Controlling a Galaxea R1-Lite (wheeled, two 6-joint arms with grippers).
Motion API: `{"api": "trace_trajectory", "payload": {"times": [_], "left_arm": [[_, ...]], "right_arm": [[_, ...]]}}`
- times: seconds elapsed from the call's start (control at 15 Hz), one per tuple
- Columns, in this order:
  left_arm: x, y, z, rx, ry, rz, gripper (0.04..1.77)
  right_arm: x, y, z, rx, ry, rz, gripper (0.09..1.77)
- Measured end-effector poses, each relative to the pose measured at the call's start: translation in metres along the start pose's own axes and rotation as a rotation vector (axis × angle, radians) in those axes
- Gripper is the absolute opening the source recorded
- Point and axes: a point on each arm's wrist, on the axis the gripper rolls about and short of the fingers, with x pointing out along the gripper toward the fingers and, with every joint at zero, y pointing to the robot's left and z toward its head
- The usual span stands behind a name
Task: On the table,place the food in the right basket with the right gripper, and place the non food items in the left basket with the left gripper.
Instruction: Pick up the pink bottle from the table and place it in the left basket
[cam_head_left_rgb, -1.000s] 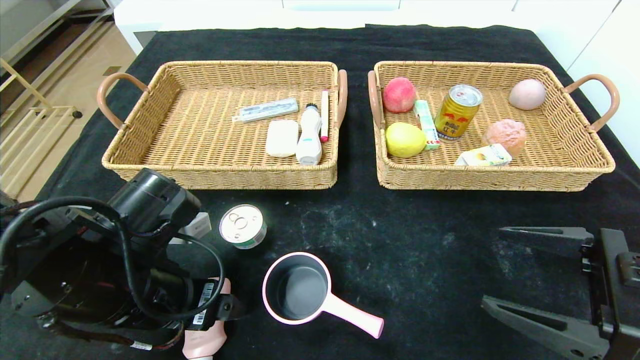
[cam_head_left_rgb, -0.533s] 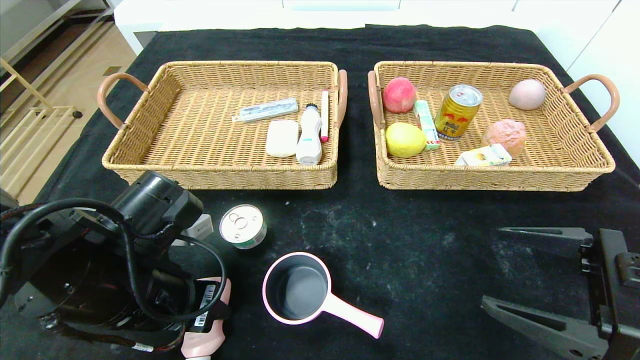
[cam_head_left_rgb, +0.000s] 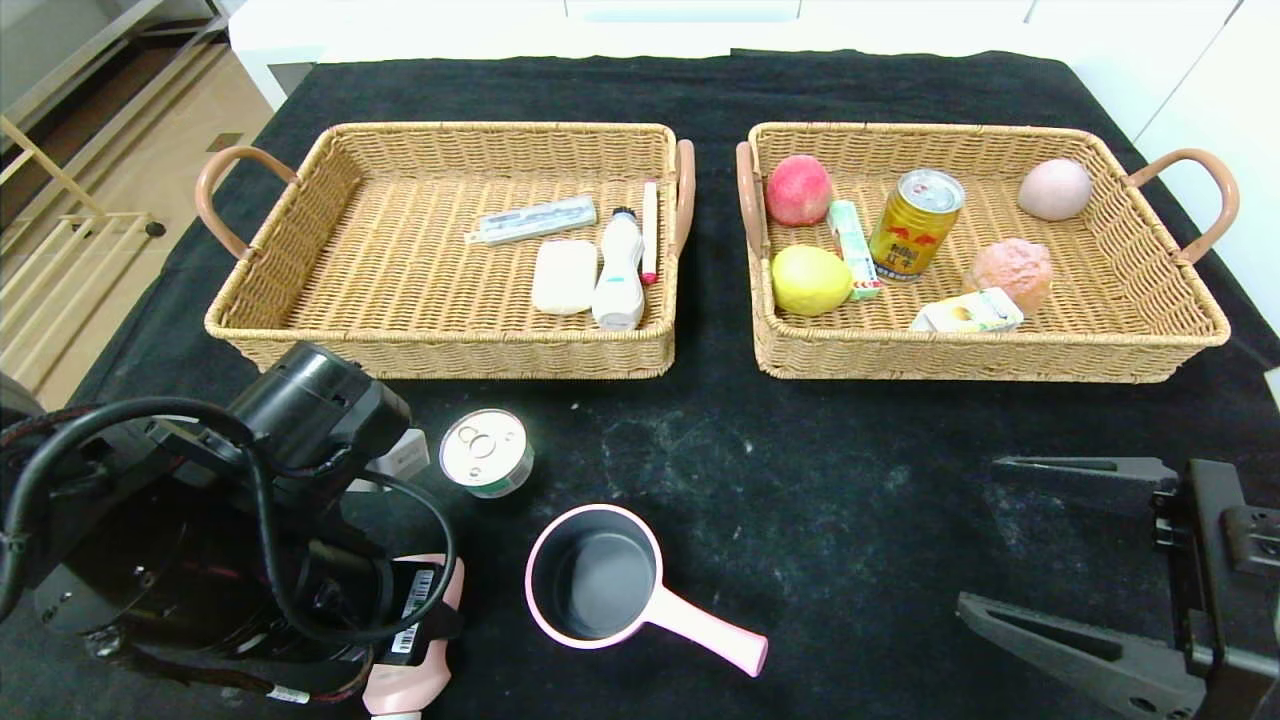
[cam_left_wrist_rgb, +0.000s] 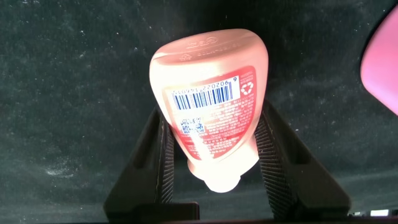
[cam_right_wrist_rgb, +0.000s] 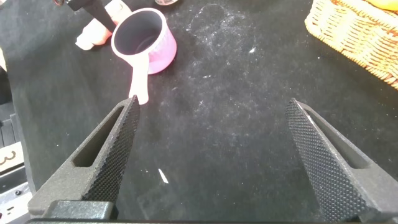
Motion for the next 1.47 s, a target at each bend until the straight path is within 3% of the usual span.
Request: {"api": "trace_trajectory", "payload": {"times": [0.47,0.87,1.2,1.47], "left_arm": [[0.001,-0.003,-0.001,0.009,0.005,-0.001,0.85],[-0.017,0.003,-0.004,0.002,-0.046,-0.024,0.85],[-0.039,0.014,-0.005,-0.032,-0.135,-0.042,0.85],[-0.063,0.023,0.008,-0.083,-0.300,-0.081,0.85]], "right_arm": [[0.000,0.000,-0.001,0.002,0.003,0.000,1.71],[0.001,0.000,-0.001,0.001,0.006,0.002,1.71],[0.001,0.000,-0.002,-0.007,0.009,0.003,1.71],[0.002,0.001,-0.003,-0.011,0.011,0.007,1.71]]}}
